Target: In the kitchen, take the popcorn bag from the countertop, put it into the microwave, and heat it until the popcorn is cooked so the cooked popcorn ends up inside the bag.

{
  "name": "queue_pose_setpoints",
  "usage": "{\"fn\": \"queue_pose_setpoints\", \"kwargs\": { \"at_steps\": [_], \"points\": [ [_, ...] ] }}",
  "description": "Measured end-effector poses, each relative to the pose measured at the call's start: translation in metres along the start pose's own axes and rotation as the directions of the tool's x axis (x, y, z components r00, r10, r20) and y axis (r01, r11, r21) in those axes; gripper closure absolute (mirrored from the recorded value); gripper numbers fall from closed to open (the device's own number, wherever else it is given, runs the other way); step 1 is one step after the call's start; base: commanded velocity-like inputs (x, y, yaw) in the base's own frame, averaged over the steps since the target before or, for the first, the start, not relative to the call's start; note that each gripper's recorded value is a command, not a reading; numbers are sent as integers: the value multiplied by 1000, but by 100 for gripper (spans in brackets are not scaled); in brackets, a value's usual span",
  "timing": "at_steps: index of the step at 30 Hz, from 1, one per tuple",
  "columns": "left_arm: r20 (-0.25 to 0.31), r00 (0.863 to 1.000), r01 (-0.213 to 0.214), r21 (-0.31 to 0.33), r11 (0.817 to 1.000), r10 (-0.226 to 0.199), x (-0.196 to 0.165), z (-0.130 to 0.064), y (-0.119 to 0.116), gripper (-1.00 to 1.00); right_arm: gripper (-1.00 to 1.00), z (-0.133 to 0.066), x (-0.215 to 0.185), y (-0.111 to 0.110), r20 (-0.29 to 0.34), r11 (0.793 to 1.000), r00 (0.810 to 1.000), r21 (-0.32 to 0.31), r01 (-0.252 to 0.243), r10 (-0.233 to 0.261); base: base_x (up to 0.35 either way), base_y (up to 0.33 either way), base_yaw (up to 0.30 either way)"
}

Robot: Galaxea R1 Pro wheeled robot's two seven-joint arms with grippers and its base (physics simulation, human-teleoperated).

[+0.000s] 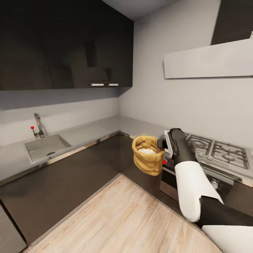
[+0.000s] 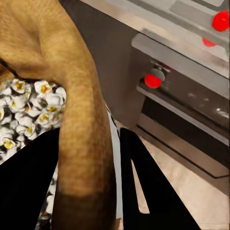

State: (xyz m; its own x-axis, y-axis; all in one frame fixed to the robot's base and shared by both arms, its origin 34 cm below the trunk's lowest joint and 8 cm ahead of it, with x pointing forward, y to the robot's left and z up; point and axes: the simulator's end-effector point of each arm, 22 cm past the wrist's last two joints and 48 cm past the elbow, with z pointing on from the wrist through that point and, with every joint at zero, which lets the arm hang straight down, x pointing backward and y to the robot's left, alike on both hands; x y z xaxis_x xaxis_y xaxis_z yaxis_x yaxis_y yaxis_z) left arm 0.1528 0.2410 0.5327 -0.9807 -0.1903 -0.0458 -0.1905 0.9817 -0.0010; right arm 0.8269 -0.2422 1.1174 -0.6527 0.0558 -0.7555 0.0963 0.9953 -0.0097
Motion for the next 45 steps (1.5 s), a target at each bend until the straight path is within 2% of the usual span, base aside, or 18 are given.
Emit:
{"fn": "queue_pose_setpoints", "kwargs": {
  "at_steps": [3,4,6,20,26,33,35,45],
  "points": [
    [1,1000,-1,0,1000,1,0,0,0,-100,100,14,24,7,-63,1000,998,-10,17,-18,-346,0,0],
    [0,1000,1,0,1000,-1,0,0,0,-100,100,28,52,15,-137,999,990,-24,35,-38,-346,0,0],
    [1,1000,1,0,1000,-1,-1,0,0,-100,100,32,63,19,-165,999,985,-30,44,-48,-293,0,0],
    [1,1000,3,0,1000,-3,0,0,0,-100,100,36,77,18,-187,999,981,-32,44,-49,-9,0,0],
    [-6,1000,3,0,1000,-3,1,0,0,-100,100,48,107,17,-213,998,976,-34,43,-50,0,0,0],
    [-3,1000,-2,0,1000,2,0,0,0,-100,100,65,138,-12,-229,999,973,-38,26,-34,-65,0,0],
    [0,1000,-10,2,1000,10,0,0,-1,-100,100,69,147,-24,-250,999,968,-38,24,-33,-329,0,0],
    [0,1000,-13,3,1000,13,0,0,-2,-100,100,70,149,-27,-256,999,966,-34,23,-31,-337,0,0]
  ]
}}
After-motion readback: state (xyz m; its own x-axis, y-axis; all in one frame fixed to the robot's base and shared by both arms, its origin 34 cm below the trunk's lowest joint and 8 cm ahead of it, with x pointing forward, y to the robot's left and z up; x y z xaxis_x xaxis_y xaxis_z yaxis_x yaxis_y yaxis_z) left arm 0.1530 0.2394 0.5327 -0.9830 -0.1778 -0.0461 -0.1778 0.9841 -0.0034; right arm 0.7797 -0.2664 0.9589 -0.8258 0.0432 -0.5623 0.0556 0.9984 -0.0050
